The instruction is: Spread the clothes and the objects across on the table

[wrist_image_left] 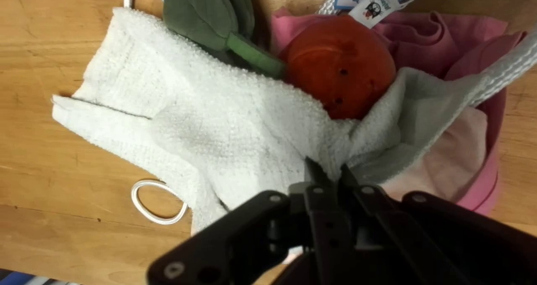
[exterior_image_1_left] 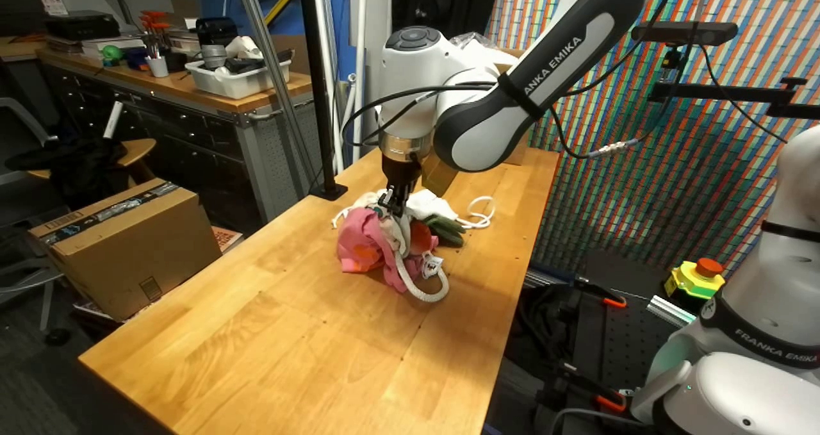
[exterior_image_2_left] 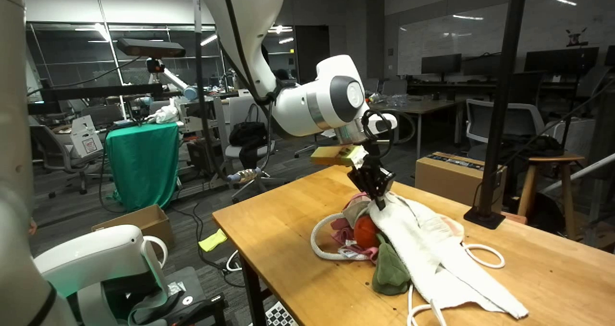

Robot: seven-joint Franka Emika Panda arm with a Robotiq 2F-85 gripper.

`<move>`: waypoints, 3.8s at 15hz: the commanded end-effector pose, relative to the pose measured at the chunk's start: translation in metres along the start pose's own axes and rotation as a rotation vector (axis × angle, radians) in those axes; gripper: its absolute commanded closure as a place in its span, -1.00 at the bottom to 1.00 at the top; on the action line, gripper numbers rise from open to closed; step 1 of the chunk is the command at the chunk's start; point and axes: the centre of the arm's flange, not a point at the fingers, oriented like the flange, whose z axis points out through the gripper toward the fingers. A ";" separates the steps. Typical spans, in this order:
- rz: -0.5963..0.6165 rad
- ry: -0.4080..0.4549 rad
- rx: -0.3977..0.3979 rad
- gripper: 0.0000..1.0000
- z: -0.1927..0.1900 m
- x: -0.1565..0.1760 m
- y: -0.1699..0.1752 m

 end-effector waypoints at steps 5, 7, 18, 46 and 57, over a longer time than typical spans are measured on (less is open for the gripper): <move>-0.032 -0.084 -0.063 0.90 -0.046 -0.005 -0.009; -0.025 -0.062 -0.080 0.90 -0.065 -0.003 -0.012; 0.063 0.119 -0.148 0.91 -0.184 0.010 -0.027; -0.177 0.178 -0.153 0.91 -0.361 0.011 -0.198; -0.205 0.277 0.003 0.91 -0.295 0.078 -0.280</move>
